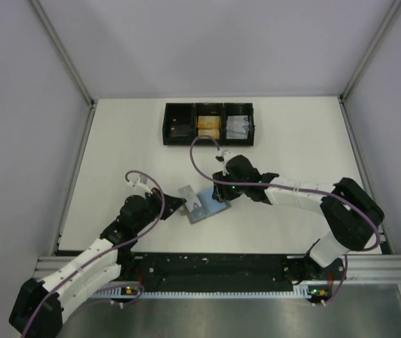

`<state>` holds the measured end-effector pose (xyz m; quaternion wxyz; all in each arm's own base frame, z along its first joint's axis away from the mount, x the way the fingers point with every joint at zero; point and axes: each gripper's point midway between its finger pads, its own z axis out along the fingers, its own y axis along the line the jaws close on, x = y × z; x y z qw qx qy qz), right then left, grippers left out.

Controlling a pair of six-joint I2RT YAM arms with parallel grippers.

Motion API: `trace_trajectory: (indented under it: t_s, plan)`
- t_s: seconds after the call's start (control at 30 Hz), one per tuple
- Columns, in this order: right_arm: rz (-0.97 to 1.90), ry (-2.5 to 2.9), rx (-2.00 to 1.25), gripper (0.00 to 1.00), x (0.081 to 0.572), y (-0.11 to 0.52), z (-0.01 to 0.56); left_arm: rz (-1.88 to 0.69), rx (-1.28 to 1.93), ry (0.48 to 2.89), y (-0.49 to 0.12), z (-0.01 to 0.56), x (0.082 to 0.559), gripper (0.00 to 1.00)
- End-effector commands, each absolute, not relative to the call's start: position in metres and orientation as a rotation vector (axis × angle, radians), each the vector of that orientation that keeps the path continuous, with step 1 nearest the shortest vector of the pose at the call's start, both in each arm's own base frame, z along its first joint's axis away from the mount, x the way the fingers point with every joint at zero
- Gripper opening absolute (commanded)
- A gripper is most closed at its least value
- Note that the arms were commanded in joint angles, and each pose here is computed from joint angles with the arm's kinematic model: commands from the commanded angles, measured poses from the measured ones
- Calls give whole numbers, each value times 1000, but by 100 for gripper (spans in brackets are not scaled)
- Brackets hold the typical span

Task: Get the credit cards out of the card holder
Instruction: Remove the credit card from the card holder.

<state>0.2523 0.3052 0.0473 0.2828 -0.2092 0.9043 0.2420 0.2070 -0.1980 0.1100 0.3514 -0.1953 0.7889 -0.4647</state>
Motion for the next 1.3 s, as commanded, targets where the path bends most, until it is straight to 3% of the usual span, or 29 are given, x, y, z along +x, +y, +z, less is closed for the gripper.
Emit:
trace_trajectory:
  t_s: [0.0, 0.1, 0.2, 0.47, 0.67, 0.8, 1.03, 1.1, 1.2, 1.27]
  plan:
    - [818, 2192, -442, 57, 260, 312, 120, -1269, -573, 1942, -194, 125, 209, 0]
    - [959, 2086, -388, 73, 250, 317, 152, -1340, -581, 1866, -195, 144, 210, 0]
    - [1111, 2001, -361, 79, 238, 324, 178, -1407, -583, 1793, -196, 163, 210, 0]
    - [1441, 1896, -305, 79, 217, 347, 205, -1522, -551, 1674, -201, 199, 208, 0]
    - [1595, 1876, -293, 73, 211, 362, 211, -1578, -535, 1612, -202, 216, 207, 0]
    - [1679, 1849, -293, 59, 207, 369, 216, -1607, -519, 1582, -204, 224, 206, 0]
    - [1707, 1813, -307, 1, 206, 368, 224, -1624, -459, 1595, -211, 227, 203, 0]
    - [1694, 1812, -312, 0, 207, 364, 225, -1604, -416, 1603, -212, 226, 202, 1]
    - [1657, 1810, -344, 0, 208, 353, 225, -1534, -351, 1611, -211, 222, 204, 22]
    - [1625, 1818, -386, 0, 207, 344, 222, -1463, -273, 1622, -209, 220, 203, 44]
